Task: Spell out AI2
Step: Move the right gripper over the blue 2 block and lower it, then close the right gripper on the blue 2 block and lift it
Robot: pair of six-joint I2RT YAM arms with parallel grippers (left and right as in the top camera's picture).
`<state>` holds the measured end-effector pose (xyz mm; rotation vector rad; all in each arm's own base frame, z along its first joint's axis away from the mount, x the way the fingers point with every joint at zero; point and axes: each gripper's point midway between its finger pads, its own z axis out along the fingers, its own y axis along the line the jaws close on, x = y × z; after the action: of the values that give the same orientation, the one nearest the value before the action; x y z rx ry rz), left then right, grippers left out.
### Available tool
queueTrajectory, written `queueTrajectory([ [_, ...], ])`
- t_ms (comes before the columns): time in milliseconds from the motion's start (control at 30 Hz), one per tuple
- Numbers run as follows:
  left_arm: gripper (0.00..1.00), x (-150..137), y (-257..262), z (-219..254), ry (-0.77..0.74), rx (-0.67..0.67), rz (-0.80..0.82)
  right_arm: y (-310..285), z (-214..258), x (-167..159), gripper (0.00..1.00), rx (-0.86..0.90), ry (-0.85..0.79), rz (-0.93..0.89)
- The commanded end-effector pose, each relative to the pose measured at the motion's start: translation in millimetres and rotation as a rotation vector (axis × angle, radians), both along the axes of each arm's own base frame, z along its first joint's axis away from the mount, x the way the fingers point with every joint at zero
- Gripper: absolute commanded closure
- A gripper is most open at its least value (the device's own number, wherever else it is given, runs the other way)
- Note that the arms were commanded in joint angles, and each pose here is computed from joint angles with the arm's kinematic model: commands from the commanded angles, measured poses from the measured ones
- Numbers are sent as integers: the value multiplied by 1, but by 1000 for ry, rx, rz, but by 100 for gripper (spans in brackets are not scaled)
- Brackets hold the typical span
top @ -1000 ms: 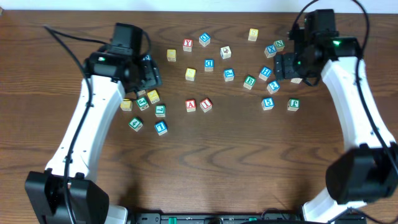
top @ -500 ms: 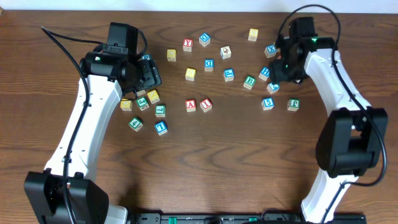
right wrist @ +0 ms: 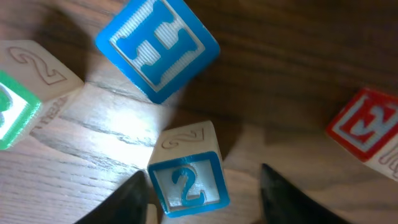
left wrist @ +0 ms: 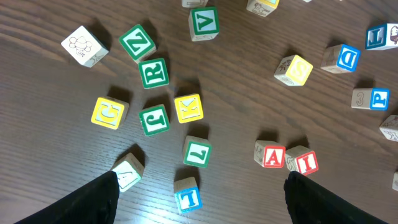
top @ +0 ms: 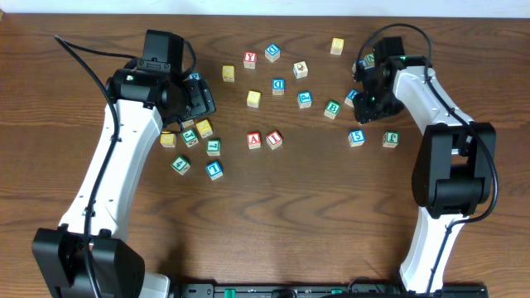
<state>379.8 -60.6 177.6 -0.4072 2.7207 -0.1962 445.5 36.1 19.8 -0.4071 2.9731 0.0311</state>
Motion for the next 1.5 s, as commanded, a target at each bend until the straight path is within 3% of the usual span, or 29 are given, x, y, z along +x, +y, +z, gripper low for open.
queueTrajectory([
  [0, 16, -3, 0, 3, -6, 4, -18, 8, 5, 8, 54, 52, -25, 14],
  [300, 16, -4, 0, 3, -5, 4, -18, 8, 3, 12, 57, 53, -44, 11],
  [667, 11, -4, 0, 3, -2, 5, -18, 7, -6, 1, 79, 47, -9, 9],
  [967, 11, -4, 0, 3, -3, 5, -18, 7, 1, 6, 82, 51, -28, -13],
  [1267, 10, -4, 0, 3, -3, 5, -18, 9, 52, 10, 83, 83, -114, -79],
  [1300, 9, -4, 0, 3, -3, 5, -18, 12, 63, 10, 82, 100, -131, -88],
  [1333, 2, -4, 0, 3, -3, 5, -18, 16, 74, 8, 82, 126, -146, -84],
  [1467, 2, -4, 0, 3, -3, 5, -18, 35, 112, -1, 80, 243, -186, -64],
])
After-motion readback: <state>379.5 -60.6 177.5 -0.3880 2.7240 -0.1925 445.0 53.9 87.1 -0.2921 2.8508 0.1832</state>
